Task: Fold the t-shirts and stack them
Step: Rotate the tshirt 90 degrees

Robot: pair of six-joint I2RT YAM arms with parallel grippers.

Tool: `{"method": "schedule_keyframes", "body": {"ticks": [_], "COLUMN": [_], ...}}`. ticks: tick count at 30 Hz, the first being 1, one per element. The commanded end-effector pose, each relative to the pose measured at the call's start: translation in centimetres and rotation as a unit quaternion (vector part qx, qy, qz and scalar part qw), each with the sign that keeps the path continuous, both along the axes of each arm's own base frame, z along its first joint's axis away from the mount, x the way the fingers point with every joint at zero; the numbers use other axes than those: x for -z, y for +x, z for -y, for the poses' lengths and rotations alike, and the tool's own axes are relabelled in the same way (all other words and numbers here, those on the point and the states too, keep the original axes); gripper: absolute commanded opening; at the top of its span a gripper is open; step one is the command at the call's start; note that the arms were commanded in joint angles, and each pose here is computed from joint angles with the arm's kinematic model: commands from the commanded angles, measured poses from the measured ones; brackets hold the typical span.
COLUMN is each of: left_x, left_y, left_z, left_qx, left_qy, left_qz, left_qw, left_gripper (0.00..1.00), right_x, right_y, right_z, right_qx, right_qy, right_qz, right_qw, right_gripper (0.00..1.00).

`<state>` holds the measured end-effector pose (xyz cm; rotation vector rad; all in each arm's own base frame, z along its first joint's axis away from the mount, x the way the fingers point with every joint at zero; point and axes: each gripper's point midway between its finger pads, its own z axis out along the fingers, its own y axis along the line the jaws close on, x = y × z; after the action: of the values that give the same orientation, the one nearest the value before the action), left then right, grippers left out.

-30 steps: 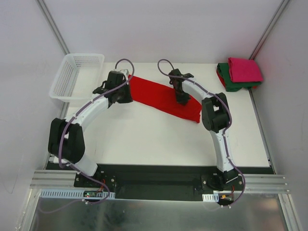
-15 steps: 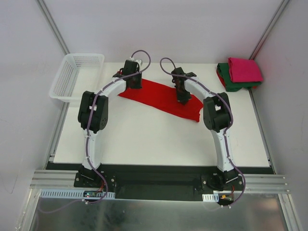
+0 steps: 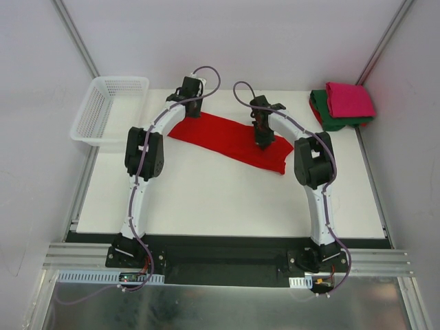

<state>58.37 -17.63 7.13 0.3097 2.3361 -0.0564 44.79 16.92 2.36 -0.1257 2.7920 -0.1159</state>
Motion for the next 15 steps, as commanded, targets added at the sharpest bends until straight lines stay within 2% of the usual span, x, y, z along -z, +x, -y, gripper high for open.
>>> {"method": "schedule_keyframes", "body": {"ticks": [1, 15], "left_x": [0.4, 5.6], "left_y": [-0.4, -5.2], "left_z": [-1.3, -0.7], "left_qx": [-0.002, -0.009], "left_qy": [0.031, 0.008], "left_qz": [-0.035, -0.159], "left_qw": [0.999, 0.987], "left_gripper": [0.0, 0.0], "right_x": [-0.1, -0.7], "right_y": [-1.0, -1.1], "right_z": [-0.4, 0.0], "right_qx": [-0.003, 0.002], "right_qy": [0.033, 0.055], "right_qz": [-0.019, -0.021], "right_qw": [0.999, 0.998], "right_gripper": [0.04, 0.03]}}
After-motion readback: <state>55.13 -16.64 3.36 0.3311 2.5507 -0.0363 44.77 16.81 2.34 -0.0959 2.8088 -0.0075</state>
